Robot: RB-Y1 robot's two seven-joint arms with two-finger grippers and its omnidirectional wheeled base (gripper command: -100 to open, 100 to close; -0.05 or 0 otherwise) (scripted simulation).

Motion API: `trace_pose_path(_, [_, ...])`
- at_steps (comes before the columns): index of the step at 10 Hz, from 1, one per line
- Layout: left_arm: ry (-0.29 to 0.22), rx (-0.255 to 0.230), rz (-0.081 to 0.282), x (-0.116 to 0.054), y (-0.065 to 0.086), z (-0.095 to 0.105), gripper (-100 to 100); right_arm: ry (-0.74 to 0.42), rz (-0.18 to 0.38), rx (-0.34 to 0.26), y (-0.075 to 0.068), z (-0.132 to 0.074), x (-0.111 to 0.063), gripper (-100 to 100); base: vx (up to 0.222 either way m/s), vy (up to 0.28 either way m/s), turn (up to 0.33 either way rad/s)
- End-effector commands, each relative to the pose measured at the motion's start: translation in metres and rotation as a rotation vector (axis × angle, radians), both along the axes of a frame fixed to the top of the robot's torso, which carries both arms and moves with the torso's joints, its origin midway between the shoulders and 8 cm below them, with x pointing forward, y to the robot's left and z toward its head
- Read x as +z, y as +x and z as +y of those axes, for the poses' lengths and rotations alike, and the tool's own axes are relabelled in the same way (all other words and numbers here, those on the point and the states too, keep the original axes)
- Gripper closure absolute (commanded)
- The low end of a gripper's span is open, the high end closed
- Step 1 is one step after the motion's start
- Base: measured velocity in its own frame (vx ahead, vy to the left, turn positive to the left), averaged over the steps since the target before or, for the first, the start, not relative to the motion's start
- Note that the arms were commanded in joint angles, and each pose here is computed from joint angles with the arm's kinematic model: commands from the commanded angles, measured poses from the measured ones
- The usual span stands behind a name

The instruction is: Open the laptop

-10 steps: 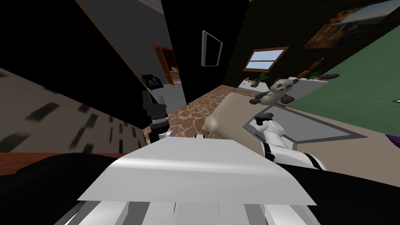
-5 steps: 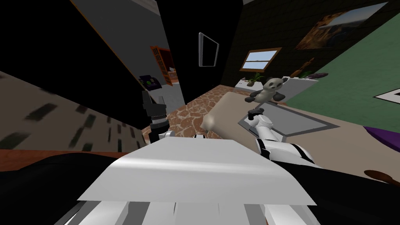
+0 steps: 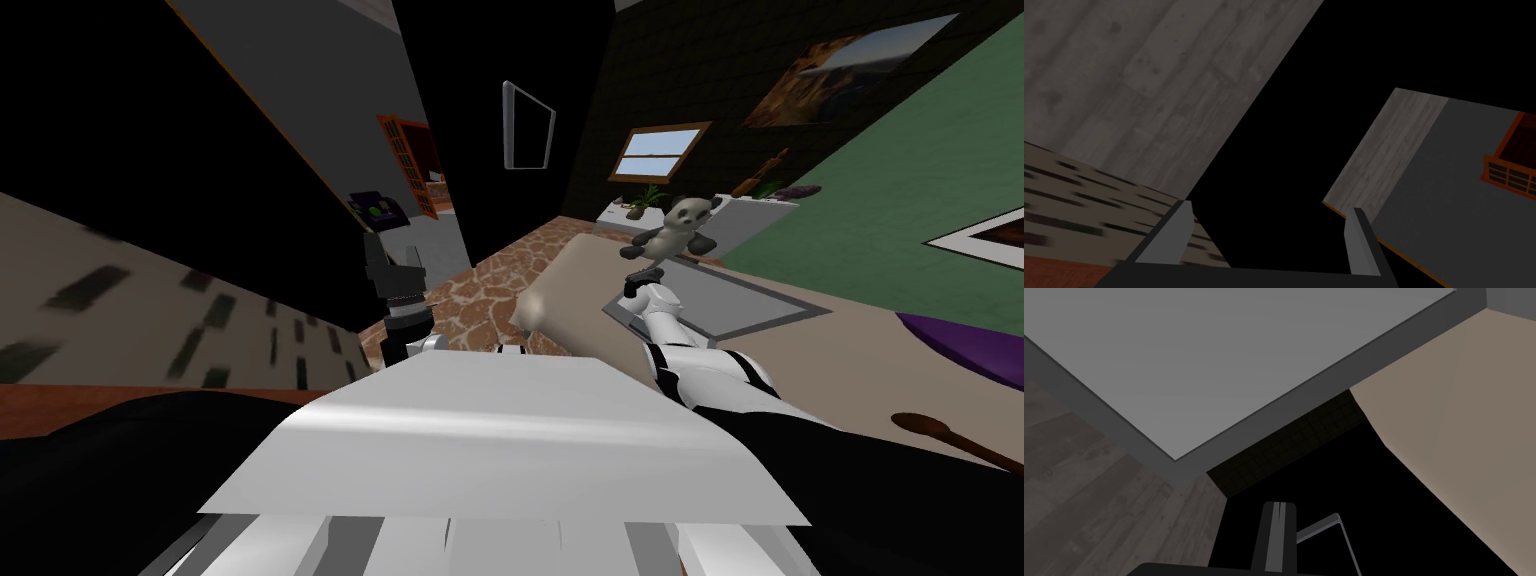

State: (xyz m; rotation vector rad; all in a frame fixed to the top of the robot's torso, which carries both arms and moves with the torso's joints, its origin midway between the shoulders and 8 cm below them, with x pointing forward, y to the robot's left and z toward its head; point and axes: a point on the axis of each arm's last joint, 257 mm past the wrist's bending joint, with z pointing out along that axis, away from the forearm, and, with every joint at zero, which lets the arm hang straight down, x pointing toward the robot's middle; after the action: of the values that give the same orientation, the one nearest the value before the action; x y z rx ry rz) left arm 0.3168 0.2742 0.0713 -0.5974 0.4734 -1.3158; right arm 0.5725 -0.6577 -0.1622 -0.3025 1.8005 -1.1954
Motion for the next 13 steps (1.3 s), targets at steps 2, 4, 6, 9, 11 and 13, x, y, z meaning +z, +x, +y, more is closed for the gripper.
trace_pose_path(2, [0.0,0.0,0.0,0.0,0.0,0.0,0,-0.026,-0.015,0.028,0.033,0.033,0.016,100,-0.081,-0.053,-0.121])
trace_pose_path(4, [0.0,0.0,0.0,0.0,0.0,0.0,0,-0.055,-0.019,0.038,0.051,0.058,0.025,100,-0.06,-0.055,-0.049])
trace_pose_path(6, [0.0,0.0,0.0,0.0,0.0,0.0,0,-0.069,-0.041,0.058,0.065,0.071,0.044,100,-0.066,-0.063,-0.048])
trace_pose_path(9, [0.0,0.0,0.0,0.0,0.0,0.0,0,-0.127,-0.016,0.01,0.04,0.034,0.041,-100,-0.064,-0.045,0.199])
trace_pose_path(11, [0.0,0.0,0.0,0.0,0.0,0.0,0,-0.15,-0.009,-0.005,0.031,0.023,0.042,-100,-0.094,-0.088,0.128])
trace_pose_path(13, [0.0,0.0,0.0,0.0,0.0,0.0,0,-0.206,0.011,-0.041,0.01,-0.003,0.045,-100,-0.086,-0.061,0.225])
